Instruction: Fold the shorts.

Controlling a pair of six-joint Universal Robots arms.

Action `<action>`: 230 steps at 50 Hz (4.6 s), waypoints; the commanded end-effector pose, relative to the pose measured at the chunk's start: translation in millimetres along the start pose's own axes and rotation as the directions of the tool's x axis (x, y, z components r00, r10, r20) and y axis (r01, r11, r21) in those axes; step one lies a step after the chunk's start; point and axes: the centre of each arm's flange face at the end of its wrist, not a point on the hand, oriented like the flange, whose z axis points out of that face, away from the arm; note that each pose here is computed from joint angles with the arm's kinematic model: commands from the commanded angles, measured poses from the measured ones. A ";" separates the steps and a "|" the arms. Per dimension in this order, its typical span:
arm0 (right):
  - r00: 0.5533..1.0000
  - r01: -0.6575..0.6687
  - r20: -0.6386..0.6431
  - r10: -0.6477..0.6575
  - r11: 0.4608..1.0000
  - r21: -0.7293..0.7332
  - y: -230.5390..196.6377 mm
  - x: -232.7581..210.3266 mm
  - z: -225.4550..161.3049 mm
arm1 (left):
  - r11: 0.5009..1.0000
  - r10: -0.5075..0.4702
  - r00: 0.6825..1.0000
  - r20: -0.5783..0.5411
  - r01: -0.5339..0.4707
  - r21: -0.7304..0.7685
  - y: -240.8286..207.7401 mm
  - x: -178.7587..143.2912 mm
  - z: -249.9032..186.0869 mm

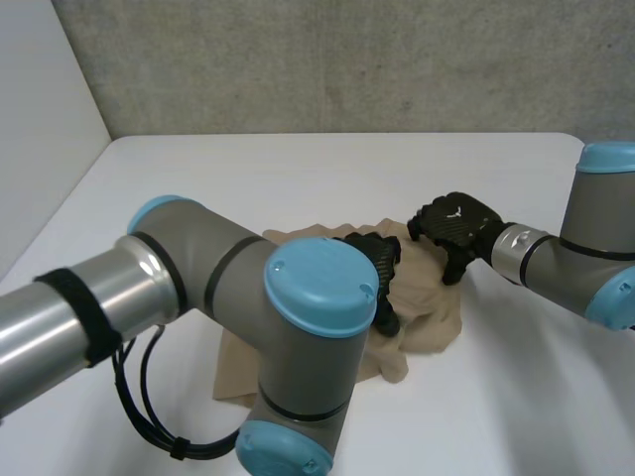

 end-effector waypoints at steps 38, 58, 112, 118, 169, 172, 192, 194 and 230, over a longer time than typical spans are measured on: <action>0.951 -0.014 -0.288 0.111 0.948 0.317 -144.9 -0.2 -66.7 | 0.800 0.342 0.858 0.383 -0.480 0.361 -93.4 -154.1 -21.1; 0.975 -0.182 -0.130 0.182 0.983 0.008 -65.0 -59.8 -80.9 | 0.941 0.318 0.925 0.207 -0.334 0.048 -9.1 -138.3 -75.3; 0.959 -0.243 -0.140 0.246 0.969 0.041 -58.8 -70.3 -82.7 | 0.949 -0.184 0.879 0.439 0.275 -0.153 41.2 -164.2 -61.4; 0.958 -0.242 -0.144 0.246 0.969 0.045 -59.3 -69.0 -83.4 | 0.947 -0.196 0.886 0.421 0.282 -0.152 44.1 -158.0 -44.3; 0.948 -0.025 -0.299 0.112 0.960 0.280 -211.0 8.2 -151.4 | 0.904 0.161 0.885 0.438 -0.310 0.294 -177.5 -178.2 -123.1; 0.961 -0.059 -0.254 0.109 0.979 0.197 -184.8 -0.3 -121.0 | 0.944 0.190 0.889 0.416 -0.282 0.171 -142.1 -186.7 -88.2; 0.893 0.046 -0.444 0.071 0.968 0.246 -105.0 29.0 32.2 | 0.868 0.264 0.843 0.469 -0.420 0.266 -98.7 -228.6 109.4; 0.889 0.064 -0.455 0.061 0.965 0.256 -105.1 31.3 37.4 | 0.860 0.264 0.841 0.472 -0.427 0.280 -99.5 -228.9 114.6; 0.994 -0.096 -0.061 0.085 0.972 -0.212 -84.3 -0.9 -52.2 | 0.943 0.321 0.898 0.300 -0.334 -0.008 -51.8 -163.0 -69.9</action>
